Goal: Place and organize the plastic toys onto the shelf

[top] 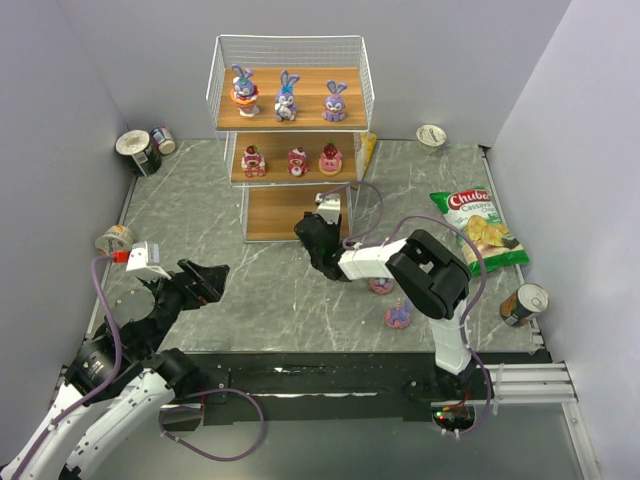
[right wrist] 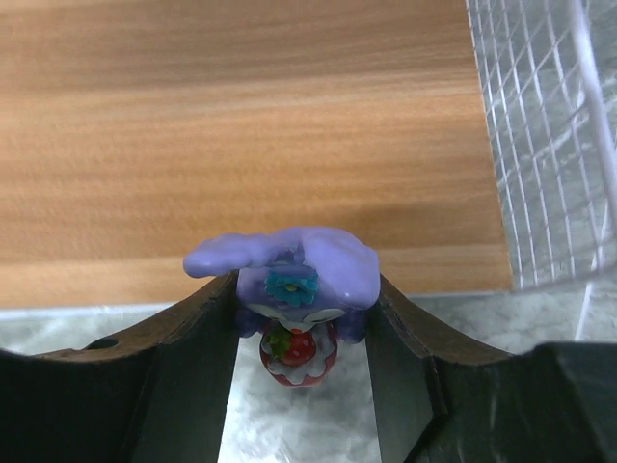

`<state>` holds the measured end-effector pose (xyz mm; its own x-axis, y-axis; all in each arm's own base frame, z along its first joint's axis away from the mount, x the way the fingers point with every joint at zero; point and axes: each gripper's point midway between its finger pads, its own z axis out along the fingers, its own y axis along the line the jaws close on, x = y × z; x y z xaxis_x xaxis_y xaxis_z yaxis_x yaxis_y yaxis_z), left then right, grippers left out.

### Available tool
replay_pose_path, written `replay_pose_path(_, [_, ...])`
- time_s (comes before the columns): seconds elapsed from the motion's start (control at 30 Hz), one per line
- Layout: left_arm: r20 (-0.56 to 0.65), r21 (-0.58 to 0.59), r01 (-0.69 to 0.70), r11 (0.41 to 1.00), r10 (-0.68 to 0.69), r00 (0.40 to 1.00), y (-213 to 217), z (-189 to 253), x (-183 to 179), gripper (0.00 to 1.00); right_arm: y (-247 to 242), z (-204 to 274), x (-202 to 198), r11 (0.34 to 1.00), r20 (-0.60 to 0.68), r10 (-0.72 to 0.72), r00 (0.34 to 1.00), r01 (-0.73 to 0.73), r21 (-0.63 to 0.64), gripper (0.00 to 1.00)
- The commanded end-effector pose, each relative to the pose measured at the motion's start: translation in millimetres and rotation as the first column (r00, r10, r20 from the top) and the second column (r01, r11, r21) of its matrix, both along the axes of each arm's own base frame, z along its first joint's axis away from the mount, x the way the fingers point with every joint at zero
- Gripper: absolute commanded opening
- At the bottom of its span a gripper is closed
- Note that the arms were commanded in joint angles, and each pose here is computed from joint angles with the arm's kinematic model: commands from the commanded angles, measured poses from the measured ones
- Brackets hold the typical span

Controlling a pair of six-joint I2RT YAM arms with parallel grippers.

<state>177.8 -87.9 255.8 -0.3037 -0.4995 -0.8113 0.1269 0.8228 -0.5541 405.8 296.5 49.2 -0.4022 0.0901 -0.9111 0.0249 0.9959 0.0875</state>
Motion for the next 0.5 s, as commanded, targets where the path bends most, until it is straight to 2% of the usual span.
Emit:
replay_pose_path(0.0, [0.029,-0.017,0.012,1.0,-0.011,1.0,-3.1,7.3,1.1,0.96,-2.5,0.2,13.5,0.998,-0.048,-0.036,0.998,0.039,0.052,0.16])
replay_pose_path(0.27, [0.035,-0.025,0.009,1.0,-0.008,0.999,-1.5,9.2,-0.3,0.96,0.1,1.7,18.7,1.0,-0.067,-0.013,0.998,0.014,0.015,0.2])
replay_pose_path(0.47, [0.045,-0.035,0.013,0.999,-0.012,0.999,-1.0,12.0,-2.2,0.96,-2.6,-1.1,20.4,0.999,-0.095,-0.025,0.995,0.021,-0.044,0.31])
